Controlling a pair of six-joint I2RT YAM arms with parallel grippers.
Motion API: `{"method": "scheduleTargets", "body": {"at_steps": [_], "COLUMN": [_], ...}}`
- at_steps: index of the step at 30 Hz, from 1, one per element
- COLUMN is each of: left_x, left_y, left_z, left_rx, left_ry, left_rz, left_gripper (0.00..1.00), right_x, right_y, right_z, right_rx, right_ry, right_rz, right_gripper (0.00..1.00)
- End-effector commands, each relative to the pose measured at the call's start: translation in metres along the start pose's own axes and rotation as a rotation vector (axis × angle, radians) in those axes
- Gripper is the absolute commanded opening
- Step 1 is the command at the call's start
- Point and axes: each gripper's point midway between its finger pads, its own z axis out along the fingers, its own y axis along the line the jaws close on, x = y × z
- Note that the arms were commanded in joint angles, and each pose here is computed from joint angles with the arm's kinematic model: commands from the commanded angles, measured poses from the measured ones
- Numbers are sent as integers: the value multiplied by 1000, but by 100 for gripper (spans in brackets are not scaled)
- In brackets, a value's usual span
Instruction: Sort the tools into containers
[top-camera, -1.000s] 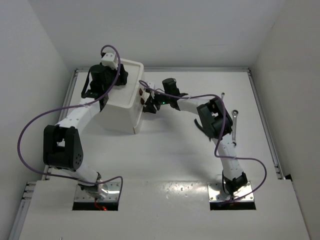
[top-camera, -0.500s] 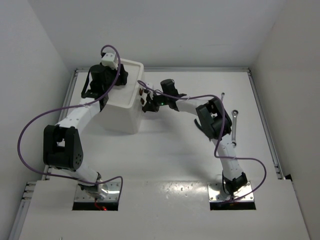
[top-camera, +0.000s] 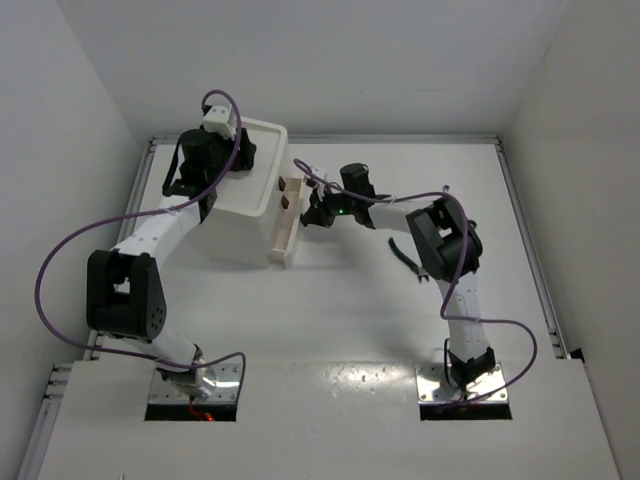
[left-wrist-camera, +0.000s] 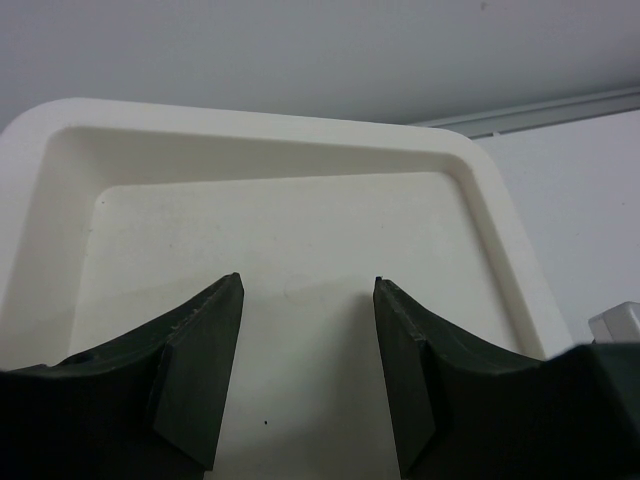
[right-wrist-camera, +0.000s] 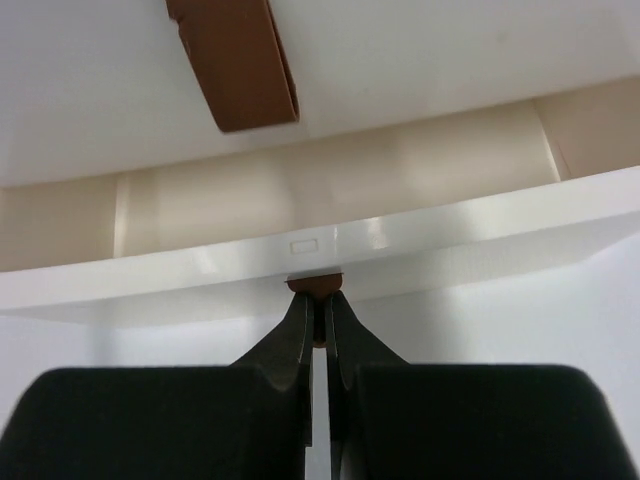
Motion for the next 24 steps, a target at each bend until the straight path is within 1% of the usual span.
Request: {"method": "scheduleTargets", "body": {"at_steps": [1,5,7,10,11,12,23,24], "left_x": [286,286,286,286,286,286,285,286], "left_y": [-8,-8,-8,-8,-8,-8,-9,-12], "left_z": [-133,-133,-133,-133,-133,-133,-133,-133], "left_rx": [-87,-87,-87,-87,-87,-87,-79,-72], "left_ry": [1077,1077,1077,1077,1077,1077,1077,1079], "left_rz": [-231,-231,-231,-231,-231,-231,-236,-229], "left_gripper": [62,62,62,62,62,62,62,62], "right_x": [-41,-39,-44,-37,-41,-28,-15,-8], "right_y": [-9,-10,-15,-16,-16,-17,-22,-22], "right_z": [-25,-37,-51,-66,-68,-72,-112,-115], "right_rx": [31,38,51,68,70,75,119,122], "right_ry": [-83,-79,-83,-67,-72,-50,-27,-13], "right_rz": [-53,-38,-42,-31,-38,-6,15,25], "right_gripper": [0,0,0,0,0,0,0,0]}}
